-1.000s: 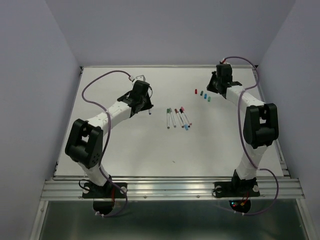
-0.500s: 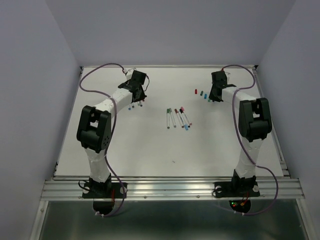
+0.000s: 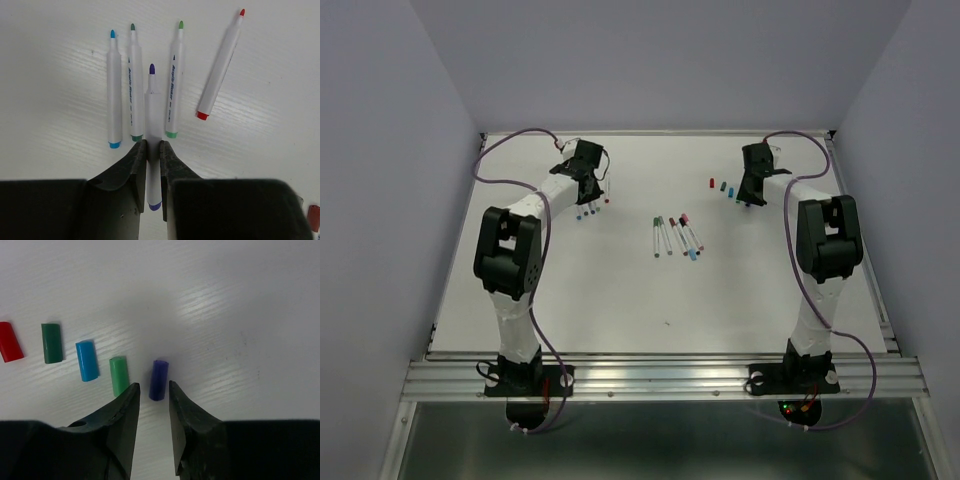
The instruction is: Open the pen caps
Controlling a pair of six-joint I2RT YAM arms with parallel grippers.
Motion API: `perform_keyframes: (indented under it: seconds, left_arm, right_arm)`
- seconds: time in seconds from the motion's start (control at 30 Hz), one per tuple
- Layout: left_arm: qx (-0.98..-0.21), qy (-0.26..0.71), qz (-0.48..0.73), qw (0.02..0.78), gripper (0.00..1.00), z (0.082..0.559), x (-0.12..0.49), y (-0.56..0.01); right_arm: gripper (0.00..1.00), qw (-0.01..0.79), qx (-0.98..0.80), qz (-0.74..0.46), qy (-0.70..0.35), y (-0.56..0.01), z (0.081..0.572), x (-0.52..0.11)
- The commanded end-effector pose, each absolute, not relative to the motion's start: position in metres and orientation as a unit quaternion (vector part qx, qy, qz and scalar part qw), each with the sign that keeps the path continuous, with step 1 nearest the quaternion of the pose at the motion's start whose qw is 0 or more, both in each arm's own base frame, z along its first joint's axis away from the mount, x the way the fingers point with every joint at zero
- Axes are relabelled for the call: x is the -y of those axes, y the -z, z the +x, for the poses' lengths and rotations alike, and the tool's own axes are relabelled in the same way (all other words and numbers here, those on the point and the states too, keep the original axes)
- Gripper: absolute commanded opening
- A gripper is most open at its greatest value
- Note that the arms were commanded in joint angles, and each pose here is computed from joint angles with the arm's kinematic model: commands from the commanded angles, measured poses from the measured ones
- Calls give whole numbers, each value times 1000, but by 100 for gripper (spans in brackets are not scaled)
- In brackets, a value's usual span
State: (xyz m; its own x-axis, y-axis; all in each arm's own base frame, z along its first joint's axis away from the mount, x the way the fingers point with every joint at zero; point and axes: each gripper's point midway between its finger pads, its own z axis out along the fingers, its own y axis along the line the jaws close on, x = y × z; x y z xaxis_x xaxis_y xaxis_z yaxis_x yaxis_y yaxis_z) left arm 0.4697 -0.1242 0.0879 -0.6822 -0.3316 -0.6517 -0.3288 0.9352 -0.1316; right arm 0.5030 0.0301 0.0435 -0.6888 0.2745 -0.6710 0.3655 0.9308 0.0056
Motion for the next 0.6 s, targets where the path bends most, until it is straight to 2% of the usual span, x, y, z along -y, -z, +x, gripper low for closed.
perform_keyframes:
  seconds: [0.0, 0.13, 0.3, 0.33, 0.37, 0.4, 0.57]
  left_arm:
    - [-910, -5, -181, 372, 0, 484, 121, -100]
    - [-910, -11, -184, 371, 0, 489, 117, -96]
    - [-906, -15, -178, 384, 0, 503, 114, -97]
    - [-904, -13, -169, 393, 0, 508, 116, -99]
    - [-903, -13, -164, 396, 0, 511, 116, -98]
    - [-902, -12, -159, 401, 0, 514, 117, -100]
    - [-905, -37, -152, 396, 0, 522, 109, -91]
  right_arm:
    - [39, 378, -905, 186, 58, -68, 514, -29]
    - [45, 386, -902, 187, 54, -79, 514, -30]
    - [63, 406, -892, 194, 46, -104, 509, -29]
    - [70, 416, -887, 194, 43, -116, 507, -29]
    - [90, 420, -886, 194, 41, -121, 505, -29]
    - [98, 424, -884, 194, 37, -127, 504, -29]
    - [100, 448, -873, 192, 26, -157, 493, -29]
